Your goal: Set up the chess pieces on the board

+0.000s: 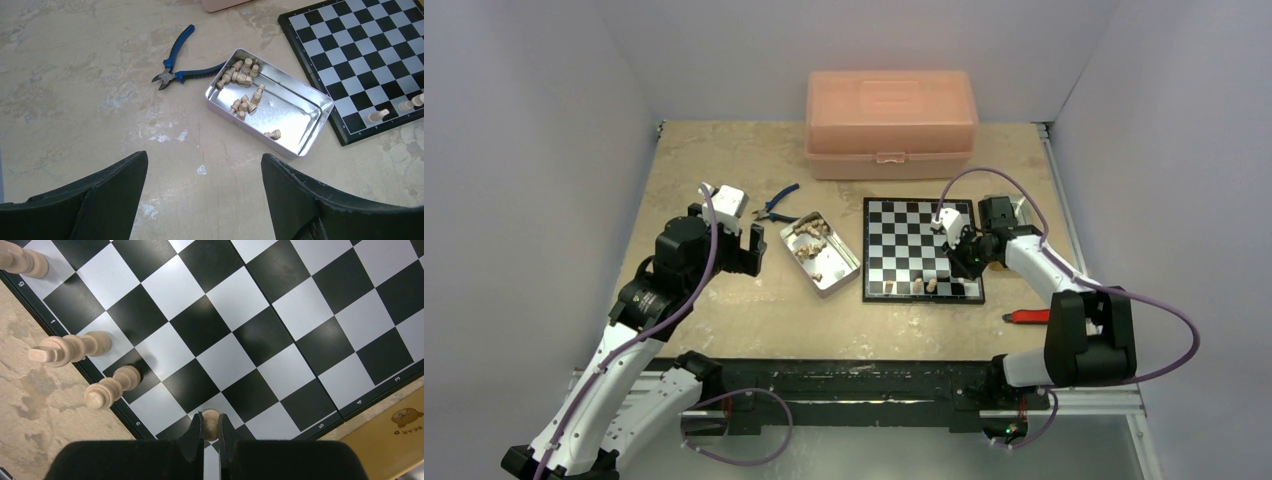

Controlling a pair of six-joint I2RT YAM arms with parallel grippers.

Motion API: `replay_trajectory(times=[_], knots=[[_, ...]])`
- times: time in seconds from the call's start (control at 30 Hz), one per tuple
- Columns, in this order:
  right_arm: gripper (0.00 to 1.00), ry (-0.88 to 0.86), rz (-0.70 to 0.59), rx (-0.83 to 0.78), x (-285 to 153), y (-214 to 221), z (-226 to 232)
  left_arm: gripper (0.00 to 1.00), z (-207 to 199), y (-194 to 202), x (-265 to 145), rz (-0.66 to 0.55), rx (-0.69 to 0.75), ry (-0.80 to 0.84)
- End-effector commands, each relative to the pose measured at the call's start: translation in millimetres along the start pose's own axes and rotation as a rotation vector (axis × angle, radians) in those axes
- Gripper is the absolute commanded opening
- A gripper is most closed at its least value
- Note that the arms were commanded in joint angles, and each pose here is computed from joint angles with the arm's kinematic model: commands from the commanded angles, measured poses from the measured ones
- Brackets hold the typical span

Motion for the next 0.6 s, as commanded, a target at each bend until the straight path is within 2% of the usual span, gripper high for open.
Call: replay_trajectory(times=[0.0, 0.3, 0.57], knots=[[0.06, 0.015, 0.004, 0.002, 2.1, -1.6, -1.9, 0.83, 1.5, -10.5, -2.0, -0.042, -0.003, 0.001], [0.08, 0.018, 0.022, 0.009, 3.3, 0.3, -2.5, 0.83, 1.6, -10.9, -2.7, -0.045, -0.003, 0.001], [0.20, 0.021, 0.016, 0.011, 2.5, -0.2, -2.5, 0.83, 1.6, -10.8, -2.7, -0.044, -0.003, 0.001]])
Point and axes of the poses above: each gripper's point midway between its finger pads, its own x axis out along the fingers, its own z axis along the line the jaws close on, y = z × x, the point moved 5 cm from there along -x, back along the fingers, and after that the axes turned 6 degrees about x, right-handed, at the moved point
